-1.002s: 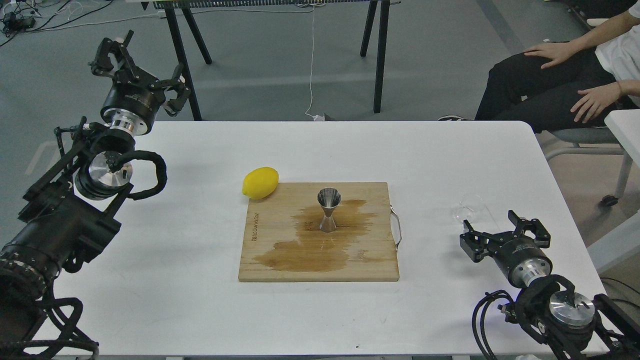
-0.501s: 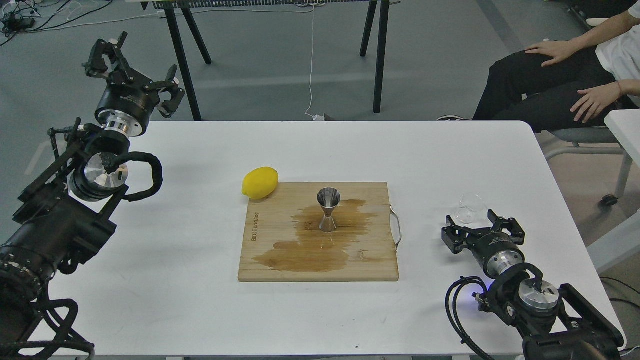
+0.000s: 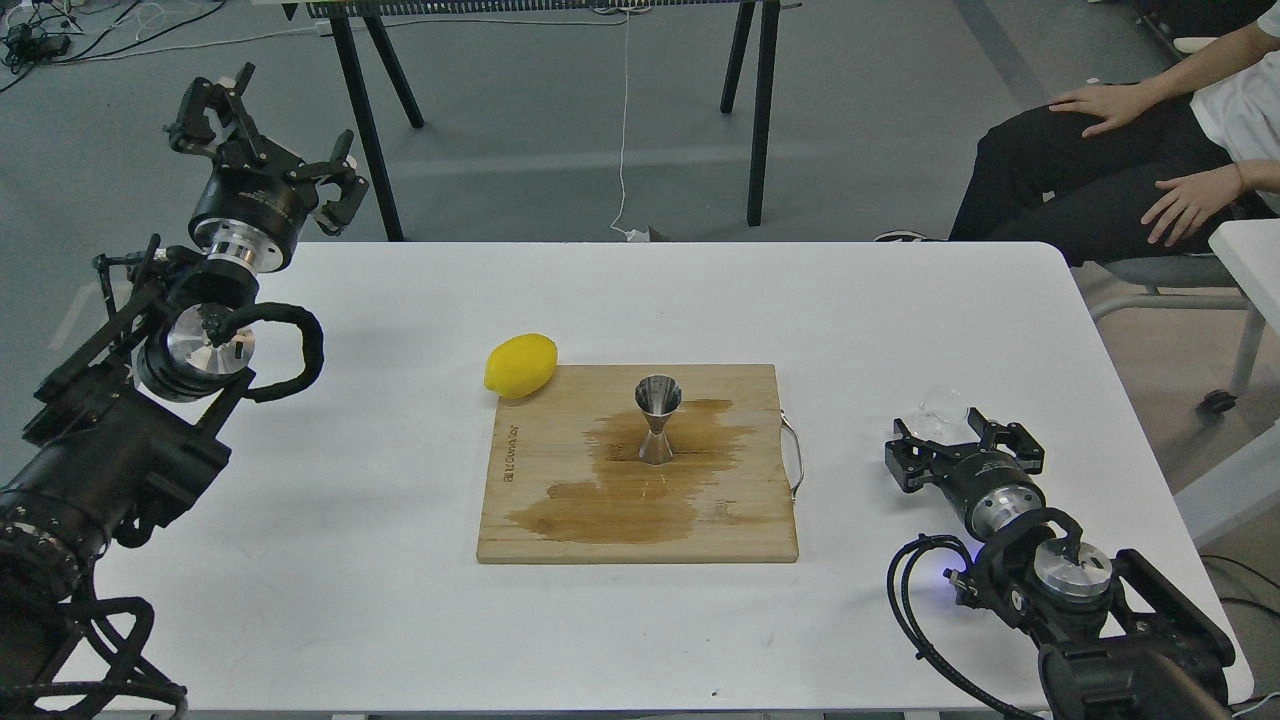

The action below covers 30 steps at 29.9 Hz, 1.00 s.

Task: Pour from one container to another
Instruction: 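Grasp the clear glass with the right gripper and lift it, then carry the clear glass with the right gripper above the jigger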

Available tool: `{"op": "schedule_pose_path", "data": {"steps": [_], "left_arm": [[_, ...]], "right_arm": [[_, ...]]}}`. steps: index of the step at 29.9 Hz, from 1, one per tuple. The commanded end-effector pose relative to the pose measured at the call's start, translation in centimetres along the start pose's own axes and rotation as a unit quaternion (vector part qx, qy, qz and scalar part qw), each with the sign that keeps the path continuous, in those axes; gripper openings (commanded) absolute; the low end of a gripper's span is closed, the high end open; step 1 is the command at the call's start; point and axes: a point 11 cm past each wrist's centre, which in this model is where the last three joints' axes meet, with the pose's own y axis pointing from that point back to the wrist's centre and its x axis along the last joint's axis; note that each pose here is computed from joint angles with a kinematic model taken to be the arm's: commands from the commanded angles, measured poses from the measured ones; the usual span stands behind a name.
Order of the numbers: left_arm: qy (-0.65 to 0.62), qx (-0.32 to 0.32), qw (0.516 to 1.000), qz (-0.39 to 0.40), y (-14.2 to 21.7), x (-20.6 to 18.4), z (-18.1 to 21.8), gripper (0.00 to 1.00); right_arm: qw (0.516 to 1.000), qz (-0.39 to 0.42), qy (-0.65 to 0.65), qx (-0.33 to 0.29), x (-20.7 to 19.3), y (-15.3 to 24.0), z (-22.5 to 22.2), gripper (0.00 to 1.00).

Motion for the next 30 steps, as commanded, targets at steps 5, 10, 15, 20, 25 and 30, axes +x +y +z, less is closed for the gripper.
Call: {"op": "schedule_pose_path", "data": {"steps": [5,10,15,20,25,30], "left_arm": [[-0.01,-0.004,1.0,0.025,0.1,1.6,0.5,1.0],[-0.009,-0.005,1.0,0.022,-0.1,1.3,0.6,1.0],[-0.009,-0.007,1.0,0.021,-0.2,1.1,0.7,1.0],[-0.011,-0.008,1.0,0.021,-0.2,1.3,1.0,1.0],[-0.01,-0.007,1.0,0.021,-0.3,1.1,0.8,1.0],[-0.009,-0.006,1.0,0.019,-0.3,1.0,0.7,1.0]], "right_arm": [[1.0,0.01,0.0,-0.001,0.0,-0.8,-0.3,0.55],[1.0,0.006,0.0,-0.003,-0.2,-0.8,-0.2,0.43],[0.999,-0.035,0.014,-0.034,-3.1,-0.6,1.8,0.37],[0.992,-0.09,0.073,-0.055,-9.6,0.4,1.1,0.37],[0.972,-0.143,0.153,-0.108,-16.1,1.2,5.2,0.37],[0.938,-0.163,0.262,-0.159,-17.9,2.5,11.1,0.37]]}}
